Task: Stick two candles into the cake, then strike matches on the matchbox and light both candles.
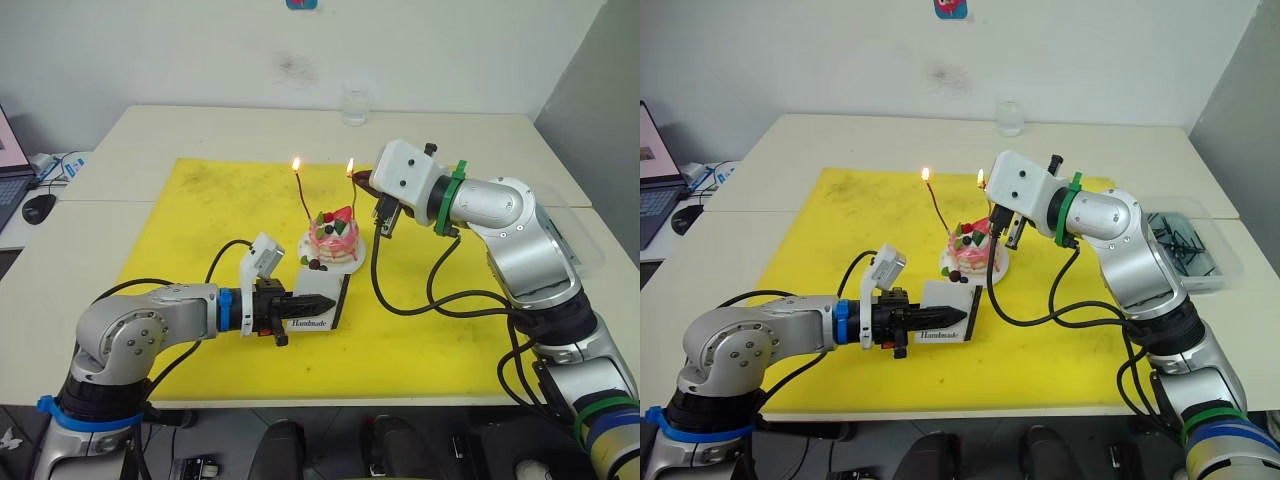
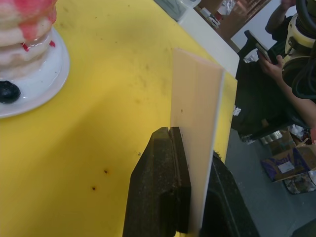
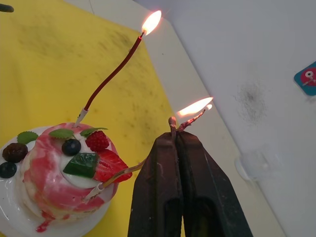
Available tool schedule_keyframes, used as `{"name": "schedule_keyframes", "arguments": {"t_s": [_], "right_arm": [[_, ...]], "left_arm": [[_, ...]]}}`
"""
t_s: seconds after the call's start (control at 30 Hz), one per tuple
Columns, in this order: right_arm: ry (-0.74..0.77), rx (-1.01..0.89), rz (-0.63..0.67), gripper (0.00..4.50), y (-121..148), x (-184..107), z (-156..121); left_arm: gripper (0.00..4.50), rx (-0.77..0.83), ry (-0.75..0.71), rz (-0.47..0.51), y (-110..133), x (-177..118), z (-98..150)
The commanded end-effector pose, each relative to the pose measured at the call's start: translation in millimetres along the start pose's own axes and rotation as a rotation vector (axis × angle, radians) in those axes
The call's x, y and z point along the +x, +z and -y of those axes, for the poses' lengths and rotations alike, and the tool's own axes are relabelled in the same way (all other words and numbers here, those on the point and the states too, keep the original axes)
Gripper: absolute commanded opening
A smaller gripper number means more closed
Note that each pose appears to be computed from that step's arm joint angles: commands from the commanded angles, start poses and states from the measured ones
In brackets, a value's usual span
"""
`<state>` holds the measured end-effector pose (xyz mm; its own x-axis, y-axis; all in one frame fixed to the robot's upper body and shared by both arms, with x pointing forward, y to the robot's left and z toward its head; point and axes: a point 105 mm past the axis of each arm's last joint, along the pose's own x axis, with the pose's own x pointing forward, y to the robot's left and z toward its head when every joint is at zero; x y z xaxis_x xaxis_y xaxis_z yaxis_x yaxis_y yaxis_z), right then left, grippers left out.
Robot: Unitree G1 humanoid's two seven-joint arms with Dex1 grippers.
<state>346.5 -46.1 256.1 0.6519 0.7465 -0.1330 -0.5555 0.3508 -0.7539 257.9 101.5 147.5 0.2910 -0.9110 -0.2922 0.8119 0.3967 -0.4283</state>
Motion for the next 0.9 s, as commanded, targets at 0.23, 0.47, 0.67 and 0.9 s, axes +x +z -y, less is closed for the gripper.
{"name": "schedule_keyframes", "arguments": {"t_s": [0.23, 0.47, 0.67, 0.9], "right_arm": [[-0.049, -0.025, 0.040, 0.02, 12.6, -7.8, 10.4], [-0.039, -0.022, 0.052, 0.02, 14.6, -9.7, 8.9], [0.021, -0.024, 0.070, 0.02, 18.1, -22.4, -1.2], [0.046, 0.014, -0.018, 0.02, -0.6, -55.6, -6.8]], "left_arm": [[0.00, 0.042, -0.034, 0.019, 8.0, 2.2, 8.4], [0.00, 0.043, -0.031, 0.020, 8.4, 2.1, 7.8], [0.00, 0.044, -0.024, 0.022, 8.7, 1.7, 6.6], [0.00, 0.043, -0.027, 0.021, 8.7, 2.1, 7.3]]}}
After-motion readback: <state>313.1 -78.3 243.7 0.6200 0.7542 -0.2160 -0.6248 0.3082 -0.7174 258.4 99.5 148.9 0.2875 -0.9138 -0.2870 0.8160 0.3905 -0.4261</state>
